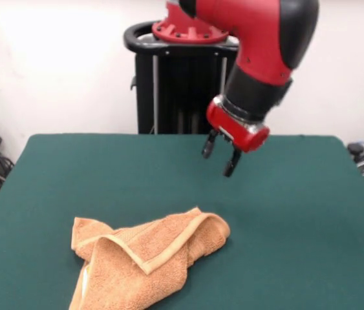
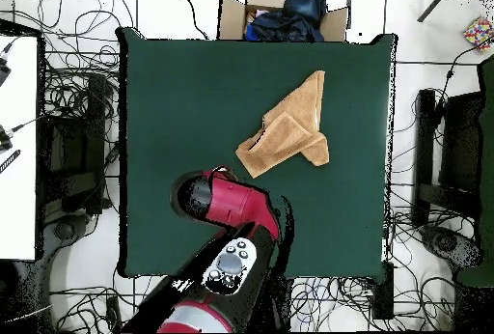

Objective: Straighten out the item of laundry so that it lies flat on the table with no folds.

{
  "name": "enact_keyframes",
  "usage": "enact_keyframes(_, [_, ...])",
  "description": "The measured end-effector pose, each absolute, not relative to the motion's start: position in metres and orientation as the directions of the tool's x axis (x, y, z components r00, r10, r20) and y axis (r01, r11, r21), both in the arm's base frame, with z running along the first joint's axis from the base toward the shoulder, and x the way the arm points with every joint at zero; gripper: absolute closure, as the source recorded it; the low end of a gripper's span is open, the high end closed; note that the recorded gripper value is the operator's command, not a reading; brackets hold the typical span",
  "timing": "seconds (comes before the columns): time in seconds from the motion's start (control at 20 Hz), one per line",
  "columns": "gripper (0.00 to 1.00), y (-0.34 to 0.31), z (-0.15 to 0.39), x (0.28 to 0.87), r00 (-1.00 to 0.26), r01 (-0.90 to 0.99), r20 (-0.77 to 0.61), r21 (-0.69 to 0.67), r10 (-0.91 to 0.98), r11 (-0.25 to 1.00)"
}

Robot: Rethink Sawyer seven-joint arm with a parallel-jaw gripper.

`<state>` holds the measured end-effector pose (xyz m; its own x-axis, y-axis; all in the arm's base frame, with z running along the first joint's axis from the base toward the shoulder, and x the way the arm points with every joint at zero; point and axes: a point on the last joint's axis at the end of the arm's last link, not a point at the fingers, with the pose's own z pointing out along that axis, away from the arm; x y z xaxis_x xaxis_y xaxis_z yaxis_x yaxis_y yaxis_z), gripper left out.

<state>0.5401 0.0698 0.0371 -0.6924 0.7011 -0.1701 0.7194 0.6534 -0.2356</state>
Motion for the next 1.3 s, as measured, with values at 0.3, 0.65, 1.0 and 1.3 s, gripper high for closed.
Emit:
enact_keyframes(0.3, [0.00,0.087,0.010,0.535,-0.613,0.784,-0.149,-0.235,0.776,0.575])
enact_keyframes(0.65, [0.00,0.097,0.016,0.543,-0.538,0.837,-0.145,-0.204,0.830,0.507])
enact_keyframes(1.0, [0.00,0.099,0.060,0.567,-0.503,0.864,-0.178,-0.135,0.846,0.486])
enact_keyframes(1.3, [0.00,0.092,0.097,0.585,-0.504,0.863,-0.222,-0.133,0.835,0.487])
